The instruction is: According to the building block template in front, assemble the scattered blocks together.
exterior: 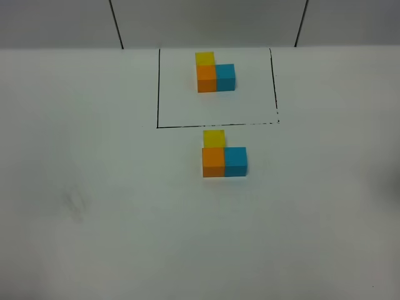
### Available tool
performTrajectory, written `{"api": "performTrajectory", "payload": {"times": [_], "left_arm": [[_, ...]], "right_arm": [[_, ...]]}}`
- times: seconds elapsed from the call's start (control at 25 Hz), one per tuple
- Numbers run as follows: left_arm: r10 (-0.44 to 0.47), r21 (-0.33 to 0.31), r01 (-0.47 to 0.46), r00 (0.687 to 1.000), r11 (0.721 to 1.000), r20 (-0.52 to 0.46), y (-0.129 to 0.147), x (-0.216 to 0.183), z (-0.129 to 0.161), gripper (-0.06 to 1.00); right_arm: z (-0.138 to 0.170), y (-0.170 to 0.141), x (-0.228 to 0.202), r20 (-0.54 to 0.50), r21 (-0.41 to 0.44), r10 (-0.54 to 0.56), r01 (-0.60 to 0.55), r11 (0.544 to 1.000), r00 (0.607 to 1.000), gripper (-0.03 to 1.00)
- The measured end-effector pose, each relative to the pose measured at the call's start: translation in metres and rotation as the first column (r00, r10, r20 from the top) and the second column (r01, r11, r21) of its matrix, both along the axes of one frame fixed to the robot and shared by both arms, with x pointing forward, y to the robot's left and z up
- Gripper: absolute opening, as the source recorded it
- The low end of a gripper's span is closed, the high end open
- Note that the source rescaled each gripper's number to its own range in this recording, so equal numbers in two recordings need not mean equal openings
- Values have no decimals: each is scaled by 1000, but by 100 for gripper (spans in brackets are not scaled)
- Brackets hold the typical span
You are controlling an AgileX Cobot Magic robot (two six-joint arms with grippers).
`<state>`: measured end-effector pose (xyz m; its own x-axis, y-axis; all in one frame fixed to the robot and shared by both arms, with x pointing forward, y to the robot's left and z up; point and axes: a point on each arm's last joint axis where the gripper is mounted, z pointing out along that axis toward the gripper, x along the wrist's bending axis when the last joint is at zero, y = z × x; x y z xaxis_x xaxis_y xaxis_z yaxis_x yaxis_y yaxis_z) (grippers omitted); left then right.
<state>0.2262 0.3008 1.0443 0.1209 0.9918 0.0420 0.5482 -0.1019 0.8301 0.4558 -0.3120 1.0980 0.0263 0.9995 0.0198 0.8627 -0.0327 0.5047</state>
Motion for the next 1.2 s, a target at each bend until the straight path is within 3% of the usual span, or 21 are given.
{"api": "performTrajectory", "payload": {"times": [0.28, 0.48, 0.72, 1.0, 1.2], "left_arm": [[0, 0, 0, 1000, 1000, 0, 0, 0, 0, 60], [0, 0, 0, 1000, 1000, 0, 0, 0, 0, 60], [-1, 1, 1, 1000, 1000, 0, 0, 0, 0, 60], [-1, 2, 1, 1000, 1000, 0, 0, 0, 0, 60], [-1, 2, 1, 1000, 1000, 0, 0, 0, 0, 60]], "right_arm": [[-14, 15, -108, 137, 42, -12, 6, 999, 990, 100], [-37, 22, -153, 176, 66, 38, -51, 997, 984, 100], [-44, 14, -190, 328, 15, 27, -34, 999, 944, 100], [-45, 9, -220, 520, 7, 19, -26, 1000, 854, 99], [-45, 9, -223, 537, 7, 18, -26, 1000, 843, 97]]}}
